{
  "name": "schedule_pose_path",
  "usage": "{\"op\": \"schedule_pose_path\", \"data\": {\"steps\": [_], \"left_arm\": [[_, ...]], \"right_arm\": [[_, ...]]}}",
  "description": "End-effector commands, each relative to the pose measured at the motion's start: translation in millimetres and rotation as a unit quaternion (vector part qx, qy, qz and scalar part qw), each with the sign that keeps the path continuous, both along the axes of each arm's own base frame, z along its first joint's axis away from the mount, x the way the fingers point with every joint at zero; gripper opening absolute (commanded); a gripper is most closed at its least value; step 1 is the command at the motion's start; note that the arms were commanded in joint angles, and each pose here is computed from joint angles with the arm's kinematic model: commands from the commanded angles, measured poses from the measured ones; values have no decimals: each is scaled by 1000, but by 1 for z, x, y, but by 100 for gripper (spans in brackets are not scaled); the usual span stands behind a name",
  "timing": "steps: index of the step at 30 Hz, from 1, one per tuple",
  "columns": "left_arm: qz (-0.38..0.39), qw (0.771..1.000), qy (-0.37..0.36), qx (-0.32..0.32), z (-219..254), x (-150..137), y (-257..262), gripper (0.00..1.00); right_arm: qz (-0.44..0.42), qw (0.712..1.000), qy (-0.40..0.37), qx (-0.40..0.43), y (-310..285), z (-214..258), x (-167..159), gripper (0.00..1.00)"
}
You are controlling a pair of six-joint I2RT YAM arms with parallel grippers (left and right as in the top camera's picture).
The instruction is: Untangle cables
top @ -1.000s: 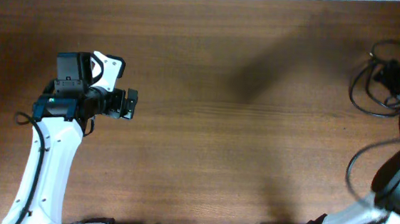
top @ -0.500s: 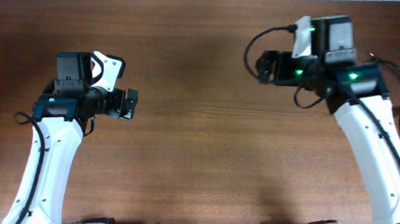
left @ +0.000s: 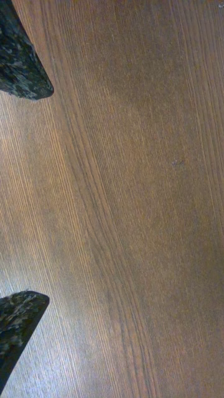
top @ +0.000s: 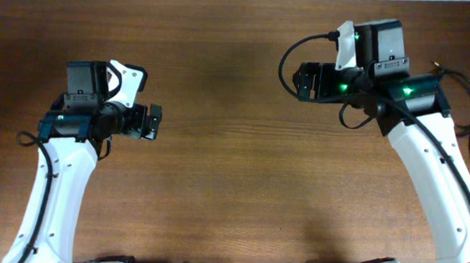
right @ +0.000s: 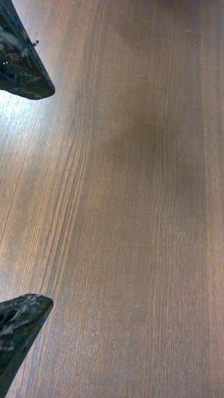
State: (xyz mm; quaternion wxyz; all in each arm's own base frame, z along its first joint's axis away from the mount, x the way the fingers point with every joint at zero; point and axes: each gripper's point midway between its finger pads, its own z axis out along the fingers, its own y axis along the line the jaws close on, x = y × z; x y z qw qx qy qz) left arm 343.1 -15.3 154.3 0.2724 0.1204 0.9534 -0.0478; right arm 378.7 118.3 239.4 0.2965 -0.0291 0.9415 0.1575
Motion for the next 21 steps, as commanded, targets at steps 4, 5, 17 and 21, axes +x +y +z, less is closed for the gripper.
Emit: {"op": "schedule_pose_path", "data": {"steps": [4,5,17,21], "left_arm": [[-1,1000,-10,10,6,0,4,99],[-1,1000,-16,10,10,-1,4,99],[-26,935,-354,7,18,-39,-12,99],[-22,898,-439,16,35,-58,-11,99]], "right_arm": [[8,1000,-3,0,3,3,0,99],[8,1000,-3,0,4,3,0,99],[8,1000,-3,0,4,3,0,99],[8,1000,-3,0,3,3,0,99]]}}
